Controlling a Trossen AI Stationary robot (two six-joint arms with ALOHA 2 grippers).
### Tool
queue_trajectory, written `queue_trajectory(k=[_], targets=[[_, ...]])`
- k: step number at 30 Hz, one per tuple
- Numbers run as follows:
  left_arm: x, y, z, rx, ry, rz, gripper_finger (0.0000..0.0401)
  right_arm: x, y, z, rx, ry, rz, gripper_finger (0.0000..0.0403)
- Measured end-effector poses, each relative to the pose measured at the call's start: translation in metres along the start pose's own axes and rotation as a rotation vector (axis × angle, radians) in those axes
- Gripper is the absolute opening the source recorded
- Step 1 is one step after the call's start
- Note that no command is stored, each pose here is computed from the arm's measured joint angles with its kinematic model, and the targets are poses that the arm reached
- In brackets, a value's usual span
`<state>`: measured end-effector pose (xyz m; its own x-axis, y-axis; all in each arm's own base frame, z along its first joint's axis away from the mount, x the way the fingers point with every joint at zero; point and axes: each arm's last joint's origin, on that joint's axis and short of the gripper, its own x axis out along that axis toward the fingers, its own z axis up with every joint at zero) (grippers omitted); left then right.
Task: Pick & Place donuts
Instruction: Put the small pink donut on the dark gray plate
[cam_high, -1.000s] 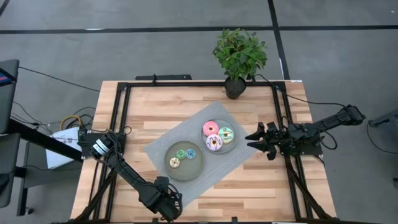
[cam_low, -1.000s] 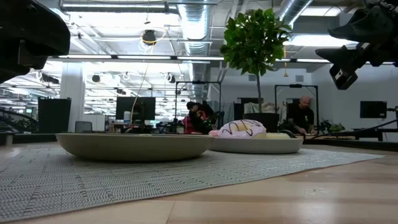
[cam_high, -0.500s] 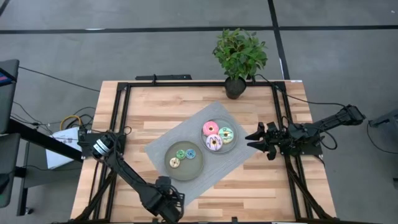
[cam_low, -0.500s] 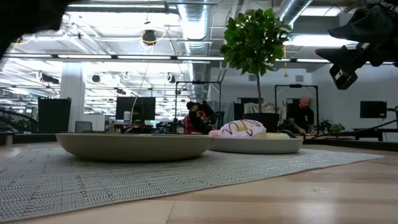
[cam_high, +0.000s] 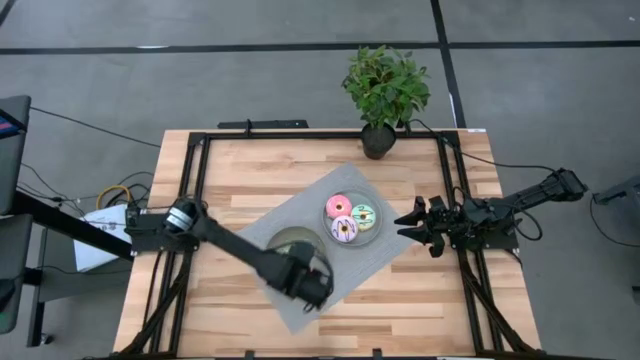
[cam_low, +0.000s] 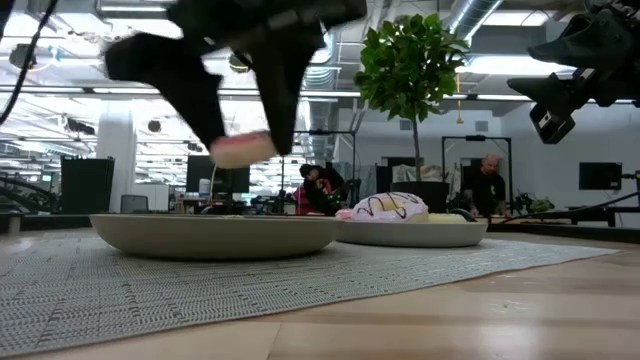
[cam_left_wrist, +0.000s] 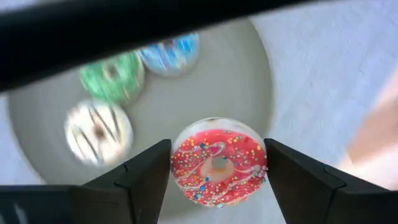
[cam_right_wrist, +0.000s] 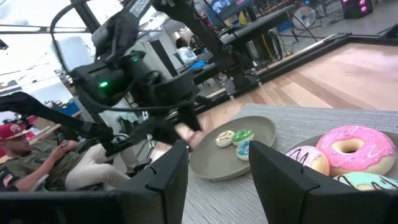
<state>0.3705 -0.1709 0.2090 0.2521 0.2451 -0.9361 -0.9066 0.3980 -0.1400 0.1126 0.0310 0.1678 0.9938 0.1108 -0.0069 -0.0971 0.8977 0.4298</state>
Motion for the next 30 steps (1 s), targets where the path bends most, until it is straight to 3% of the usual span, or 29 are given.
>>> queue_trajectory(k=[4, 7, 30], targets=[[0.009, 0.001, 0.027, 0.037, -0.006, 0.028, 0.0245, 0.000, 0.000, 0.000, 0.000, 0.000, 0.000, 0.0162], [0.013, 0.001, 0.034, 0.068, 0.032, 0.033, 0.0245, 0.000, 0.000, 0.000, 0.000, 0.000, 0.001, 0.0162], [0.029, 0.009, 0.017, 0.057, 0.090, 0.064, 0.0245, 0.000, 0.000, 0.000, 0.000, 0.001, 0.000, 0.0162]])
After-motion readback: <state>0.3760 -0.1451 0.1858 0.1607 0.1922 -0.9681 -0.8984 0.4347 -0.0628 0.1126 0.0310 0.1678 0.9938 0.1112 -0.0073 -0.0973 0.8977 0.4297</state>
